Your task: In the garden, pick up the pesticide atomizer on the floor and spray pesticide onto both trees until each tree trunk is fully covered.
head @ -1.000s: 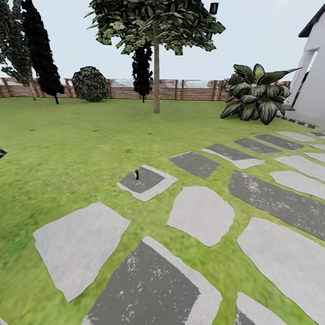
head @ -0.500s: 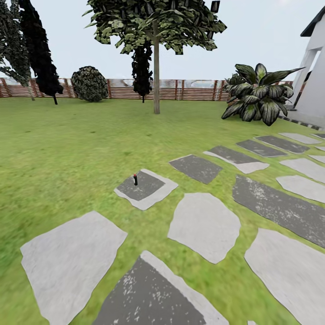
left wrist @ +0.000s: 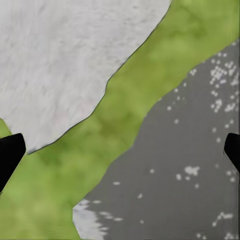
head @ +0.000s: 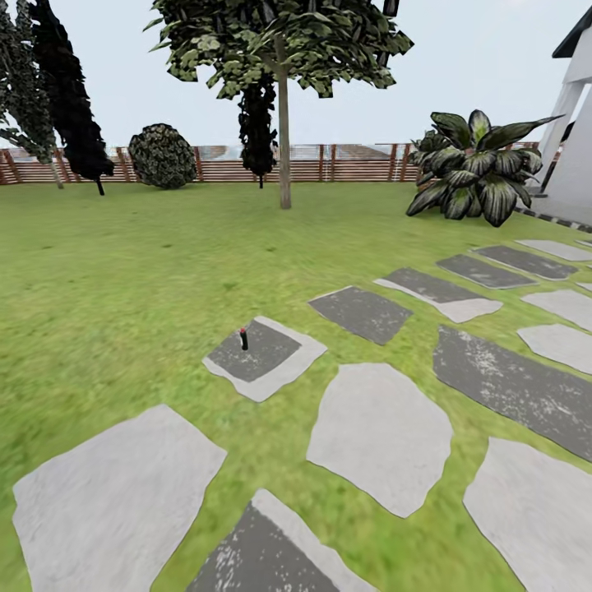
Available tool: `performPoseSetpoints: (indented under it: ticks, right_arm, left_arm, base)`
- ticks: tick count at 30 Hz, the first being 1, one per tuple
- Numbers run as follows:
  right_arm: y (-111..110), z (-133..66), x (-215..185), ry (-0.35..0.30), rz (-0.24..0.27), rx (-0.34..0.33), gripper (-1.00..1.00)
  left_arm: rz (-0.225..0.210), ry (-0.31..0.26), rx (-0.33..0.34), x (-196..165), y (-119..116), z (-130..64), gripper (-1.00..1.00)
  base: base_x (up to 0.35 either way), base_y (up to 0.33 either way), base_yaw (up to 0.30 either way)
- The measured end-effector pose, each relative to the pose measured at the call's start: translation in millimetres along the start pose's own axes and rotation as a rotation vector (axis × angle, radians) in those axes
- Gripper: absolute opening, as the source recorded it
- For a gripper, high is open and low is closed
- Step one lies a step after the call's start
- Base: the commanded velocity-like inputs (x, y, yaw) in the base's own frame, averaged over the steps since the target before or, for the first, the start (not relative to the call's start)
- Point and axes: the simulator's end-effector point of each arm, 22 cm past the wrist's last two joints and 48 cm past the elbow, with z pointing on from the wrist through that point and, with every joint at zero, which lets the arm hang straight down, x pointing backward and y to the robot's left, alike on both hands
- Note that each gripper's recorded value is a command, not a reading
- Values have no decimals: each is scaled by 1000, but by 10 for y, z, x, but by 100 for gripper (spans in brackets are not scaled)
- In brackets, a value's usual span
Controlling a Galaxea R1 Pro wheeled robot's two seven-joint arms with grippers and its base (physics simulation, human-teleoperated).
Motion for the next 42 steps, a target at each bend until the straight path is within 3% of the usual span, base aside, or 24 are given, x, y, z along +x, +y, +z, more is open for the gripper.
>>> performPoseSetpoints:
  ticks: [20, 42]
  right_arm:
    - [-1, 0, 0, 0, 0, 0, 100]
    - [-6, 0, 0, 0, 0, 2, 100]
  left_arm:
    - [1, 0, 1, 4, -3, -1, 100]
    - [1, 1, 2, 4, -7, -1, 100]
  base:
    - [339, -3, 0]
    - [295, -143, 0]
